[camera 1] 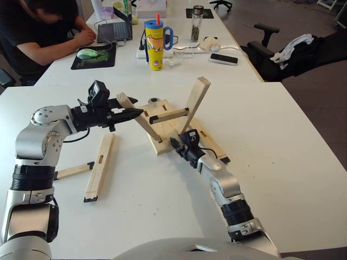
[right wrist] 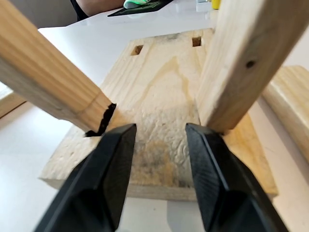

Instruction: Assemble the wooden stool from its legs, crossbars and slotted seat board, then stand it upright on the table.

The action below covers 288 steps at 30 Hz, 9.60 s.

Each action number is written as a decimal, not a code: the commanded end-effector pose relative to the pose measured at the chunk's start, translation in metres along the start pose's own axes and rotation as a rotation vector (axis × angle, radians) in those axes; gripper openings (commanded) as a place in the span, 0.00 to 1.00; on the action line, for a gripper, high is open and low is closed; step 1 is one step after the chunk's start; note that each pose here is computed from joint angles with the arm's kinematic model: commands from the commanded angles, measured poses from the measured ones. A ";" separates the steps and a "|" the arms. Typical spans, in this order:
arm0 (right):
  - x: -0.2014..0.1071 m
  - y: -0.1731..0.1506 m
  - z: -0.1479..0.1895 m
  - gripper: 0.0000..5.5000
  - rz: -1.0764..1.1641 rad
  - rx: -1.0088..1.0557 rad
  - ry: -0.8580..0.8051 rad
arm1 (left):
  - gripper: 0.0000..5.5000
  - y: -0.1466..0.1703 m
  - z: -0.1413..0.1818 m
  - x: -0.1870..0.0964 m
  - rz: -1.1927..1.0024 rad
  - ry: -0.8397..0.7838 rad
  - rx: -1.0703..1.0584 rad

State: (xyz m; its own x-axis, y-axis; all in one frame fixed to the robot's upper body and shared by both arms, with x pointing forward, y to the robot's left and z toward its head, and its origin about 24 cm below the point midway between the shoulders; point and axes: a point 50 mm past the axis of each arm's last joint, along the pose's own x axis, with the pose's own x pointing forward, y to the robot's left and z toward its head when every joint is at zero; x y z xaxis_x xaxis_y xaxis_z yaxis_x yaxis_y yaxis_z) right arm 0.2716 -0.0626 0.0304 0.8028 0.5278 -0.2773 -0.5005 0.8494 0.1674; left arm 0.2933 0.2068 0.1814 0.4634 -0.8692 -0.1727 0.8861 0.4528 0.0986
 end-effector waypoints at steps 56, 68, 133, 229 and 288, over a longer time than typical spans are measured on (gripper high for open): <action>0.000 0.042 0.060 0.00 0.064 -0.453 -0.245 | 0.37 -0.011 -0.078 0.044 -0.131 0.324 -0.134; -0.044 0.000 0.032 0.00 0.033 -0.359 -0.282 | 0.37 0.007 -0.054 0.044 -0.202 0.273 -0.098; -0.003 0.015 0.012 0.00 0.026 -0.202 -0.189 | 0.00 0.009 0.050 0.043 0.776 -0.566 -0.066; 0.001 -0.086 0.016 0.00 0.504 -1.007 0.368 | 0.00 -0.056 -0.066 -0.049 -0.092 0.591 -0.086; -0.053 -0.011 0.061 0.21 0.434 -0.275 -0.180 | 0.36 0.016 -0.048 -0.107 0.205 0.528 -0.019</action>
State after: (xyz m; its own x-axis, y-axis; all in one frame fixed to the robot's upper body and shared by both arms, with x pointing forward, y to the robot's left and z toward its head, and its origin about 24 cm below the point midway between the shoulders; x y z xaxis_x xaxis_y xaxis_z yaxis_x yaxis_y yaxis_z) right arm 0.2547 -0.0934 0.1003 0.4717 0.8766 -0.0950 -0.8810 0.4640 -0.0927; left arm 0.2635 0.2996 0.1556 0.6380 -0.5372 -0.5517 0.7330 0.6433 0.2211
